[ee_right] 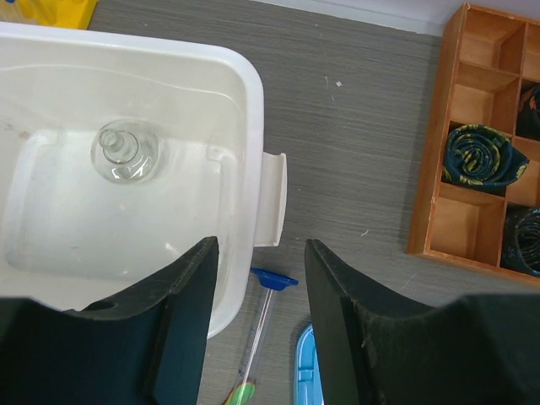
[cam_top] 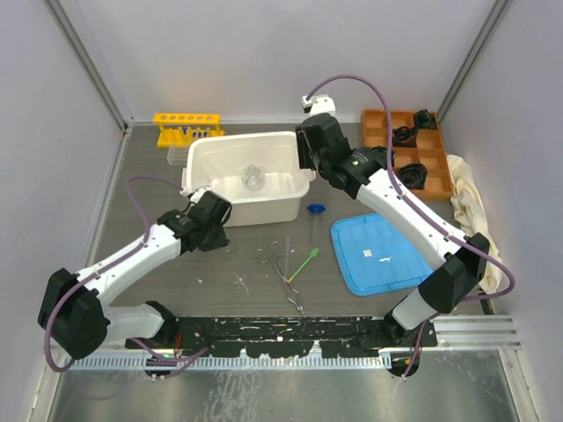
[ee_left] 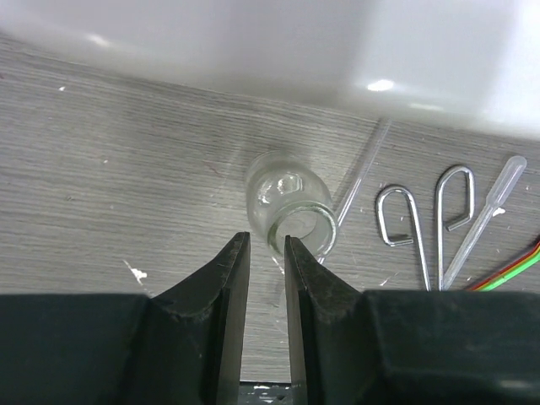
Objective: Organize the chemistry lab equipment
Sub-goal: Pick up the chemistry item at the center of the board.
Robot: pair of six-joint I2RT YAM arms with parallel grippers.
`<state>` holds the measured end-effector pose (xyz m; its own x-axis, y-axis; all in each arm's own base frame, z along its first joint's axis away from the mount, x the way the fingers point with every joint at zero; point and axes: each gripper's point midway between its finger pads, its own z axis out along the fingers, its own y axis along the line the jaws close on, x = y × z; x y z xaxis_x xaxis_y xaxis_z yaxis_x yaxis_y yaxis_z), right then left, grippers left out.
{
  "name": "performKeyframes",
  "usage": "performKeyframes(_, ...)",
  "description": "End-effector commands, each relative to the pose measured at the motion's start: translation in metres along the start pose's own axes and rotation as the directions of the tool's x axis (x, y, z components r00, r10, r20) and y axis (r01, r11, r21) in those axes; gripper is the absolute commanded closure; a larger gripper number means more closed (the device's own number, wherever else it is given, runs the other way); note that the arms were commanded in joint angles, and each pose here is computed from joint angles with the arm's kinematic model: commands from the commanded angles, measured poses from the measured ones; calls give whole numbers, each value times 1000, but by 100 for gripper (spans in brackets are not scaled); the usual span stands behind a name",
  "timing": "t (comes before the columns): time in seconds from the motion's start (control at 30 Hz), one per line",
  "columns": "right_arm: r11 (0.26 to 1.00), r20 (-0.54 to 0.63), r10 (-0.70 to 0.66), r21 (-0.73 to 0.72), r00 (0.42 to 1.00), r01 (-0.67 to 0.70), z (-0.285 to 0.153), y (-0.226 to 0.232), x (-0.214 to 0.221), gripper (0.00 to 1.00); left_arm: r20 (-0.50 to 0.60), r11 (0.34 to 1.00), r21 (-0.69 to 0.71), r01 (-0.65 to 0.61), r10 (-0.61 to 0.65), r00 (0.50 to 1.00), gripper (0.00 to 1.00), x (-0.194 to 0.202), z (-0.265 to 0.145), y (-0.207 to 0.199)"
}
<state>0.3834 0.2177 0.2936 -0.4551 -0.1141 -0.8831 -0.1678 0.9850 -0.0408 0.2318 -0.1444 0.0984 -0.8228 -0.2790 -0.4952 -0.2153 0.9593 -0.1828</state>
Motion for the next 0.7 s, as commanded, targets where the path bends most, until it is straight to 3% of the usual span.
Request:
performKeyframes(0.0,998,90,56,-17,994,-55,-17,-2,-27,49,64,999,39,33,-36,997,75,-15,1,-20)
performKeyframes(0.43,998,96,51,-27,994,-49,-19,-2,-29,49,20,1000,-19,-19,19,1000,75,-4,20,-17)
performKeyframes(0.53,999,97,46,-27,994,-43,-19,-2,-29,49,-5,999,-21,-33,33,999,84,1,24,-17)
performKeyframes(0.6,999,93,42,-26,995,-40,-18,-2,-28,49,-25,999,-8,-40,40,999,97,5,23,-20)
performKeyframes(0.67,999,89,39,-22,995,-37,-17,-2,-26,49,-41,999,6,-46,46,998,100,7,20,-21)
